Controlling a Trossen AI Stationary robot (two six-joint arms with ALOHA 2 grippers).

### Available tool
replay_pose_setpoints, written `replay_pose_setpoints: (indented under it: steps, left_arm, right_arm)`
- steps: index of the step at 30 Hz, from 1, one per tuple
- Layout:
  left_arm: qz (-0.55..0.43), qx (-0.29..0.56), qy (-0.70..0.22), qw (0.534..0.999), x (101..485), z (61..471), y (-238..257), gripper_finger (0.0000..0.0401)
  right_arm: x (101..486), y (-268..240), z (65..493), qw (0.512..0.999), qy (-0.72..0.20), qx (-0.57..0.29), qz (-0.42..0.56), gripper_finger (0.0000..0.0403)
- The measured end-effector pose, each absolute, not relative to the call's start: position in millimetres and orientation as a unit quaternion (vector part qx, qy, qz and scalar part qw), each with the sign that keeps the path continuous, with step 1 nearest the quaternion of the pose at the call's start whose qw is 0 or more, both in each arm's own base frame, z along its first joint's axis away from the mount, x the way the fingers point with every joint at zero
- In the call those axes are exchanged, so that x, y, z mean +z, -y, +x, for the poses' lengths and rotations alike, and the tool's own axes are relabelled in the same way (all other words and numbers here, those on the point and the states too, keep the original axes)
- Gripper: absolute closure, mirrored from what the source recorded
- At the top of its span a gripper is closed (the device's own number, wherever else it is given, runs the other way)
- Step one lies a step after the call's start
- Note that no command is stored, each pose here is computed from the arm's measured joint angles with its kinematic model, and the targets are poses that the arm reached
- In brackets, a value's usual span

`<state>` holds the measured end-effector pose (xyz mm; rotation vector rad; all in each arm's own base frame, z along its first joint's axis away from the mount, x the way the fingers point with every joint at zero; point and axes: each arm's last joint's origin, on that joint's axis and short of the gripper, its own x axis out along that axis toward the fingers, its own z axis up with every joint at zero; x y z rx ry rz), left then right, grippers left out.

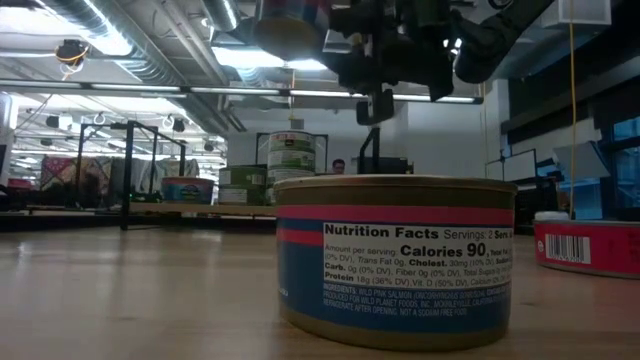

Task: Stack canned seafood by type on shelf
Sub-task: Stack the blue tuna can on top of the other blue tuna can on the shelf

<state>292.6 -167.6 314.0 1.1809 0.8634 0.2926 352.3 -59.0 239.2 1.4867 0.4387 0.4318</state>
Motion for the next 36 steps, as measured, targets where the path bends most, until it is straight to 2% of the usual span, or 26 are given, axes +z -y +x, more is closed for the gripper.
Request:
replay_pose_setpoints:
  steps: [10, 36]
  left_arm:
    - [0.559, 0.154, -0.388, 0.717, 315.2, 292.6, 166.5, 0.0208]
    - [0.577, 0.146, -0.392, 0.701, 315.3, 293.5, 165.4, 0.0207]
  right_arm:
    - [241.2, 58.1, 351.9, 0.694, -0.198, 0.209, 0.66, 0.0228]
    - [248.1, 56.8, 350.7, 0.702, -0.189, 0.25, 0.639, 0.0228]
